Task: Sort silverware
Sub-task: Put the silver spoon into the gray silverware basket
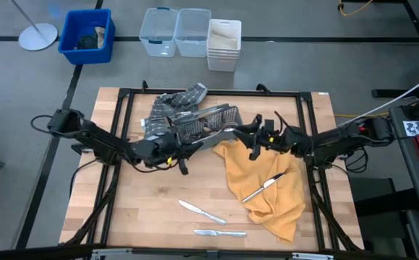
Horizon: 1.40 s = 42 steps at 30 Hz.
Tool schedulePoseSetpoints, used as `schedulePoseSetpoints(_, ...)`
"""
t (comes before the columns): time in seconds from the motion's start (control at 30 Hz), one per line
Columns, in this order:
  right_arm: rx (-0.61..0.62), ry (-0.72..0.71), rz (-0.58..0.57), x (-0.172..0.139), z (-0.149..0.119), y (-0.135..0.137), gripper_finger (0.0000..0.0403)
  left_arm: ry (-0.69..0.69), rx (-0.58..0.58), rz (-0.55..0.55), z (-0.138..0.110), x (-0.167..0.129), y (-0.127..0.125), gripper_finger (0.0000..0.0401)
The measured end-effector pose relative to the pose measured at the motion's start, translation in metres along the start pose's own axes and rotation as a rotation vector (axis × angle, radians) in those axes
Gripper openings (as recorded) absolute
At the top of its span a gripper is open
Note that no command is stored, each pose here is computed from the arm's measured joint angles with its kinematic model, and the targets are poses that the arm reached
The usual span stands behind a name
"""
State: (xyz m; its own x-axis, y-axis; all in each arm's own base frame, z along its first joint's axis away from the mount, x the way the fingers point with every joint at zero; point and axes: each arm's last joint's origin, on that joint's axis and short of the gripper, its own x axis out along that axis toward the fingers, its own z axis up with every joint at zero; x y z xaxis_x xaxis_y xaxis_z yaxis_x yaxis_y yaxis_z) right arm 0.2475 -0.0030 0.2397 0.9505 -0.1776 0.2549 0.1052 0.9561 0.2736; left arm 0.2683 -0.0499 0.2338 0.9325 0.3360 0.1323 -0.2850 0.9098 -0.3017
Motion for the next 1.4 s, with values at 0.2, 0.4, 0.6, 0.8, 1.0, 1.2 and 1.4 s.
schedulePoseSetpoints(0.2, -0.085, 0.015, 0.079, 0.016, 0.007, 0.008, 0.0122, -0.015, -0.014, -0.005, -0.010, 0.006, -0.001, 0.0000)
schedulePoseSetpoints(0.4, -0.089, 0.014, 0.085, 0.019, 0.009, 0.009, 0.0122, -0.015, -0.016, -0.005, -0.011, 0.006, -0.001, 0.0000)
schedulePoseSetpoints(0.6, -0.113, -0.005, 0.088, 0.019, 0.011, 0.010, 0.0122, -0.004, -0.009, -0.005, -0.012, 0.006, -0.001, 0.0000)
schedulePoseSetpoints(0.8, -0.110, -0.032, 0.093, 0.019, 0.014, 0.010, 0.0122, 0.015, 0.010, -0.001, -0.014, 0.006, -0.001, 0.0000)
schedulePoseSetpoints(1.0, -0.111, -0.049, 0.072, 0.019, 0.015, 0.010, 0.0081, 0.033, 0.017, 0.000, -0.016, 0.006, -0.001, 0.0000)
schedulePoseSetpoints(1.2, -0.135, -0.045, 0.067, 0.019, 0.015, 0.010, 0.0016, 0.034, 0.014, -0.004, -0.016, 0.006, -0.001, 0.0000)
schedulePoseSetpoints(1.4, -0.136, -0.043, 0.072, 0.019, 0.015, 0.010, 0.0028, 0.039, 0.016, -0.001, -0.016, 0.006, -0.001, 0.0006)
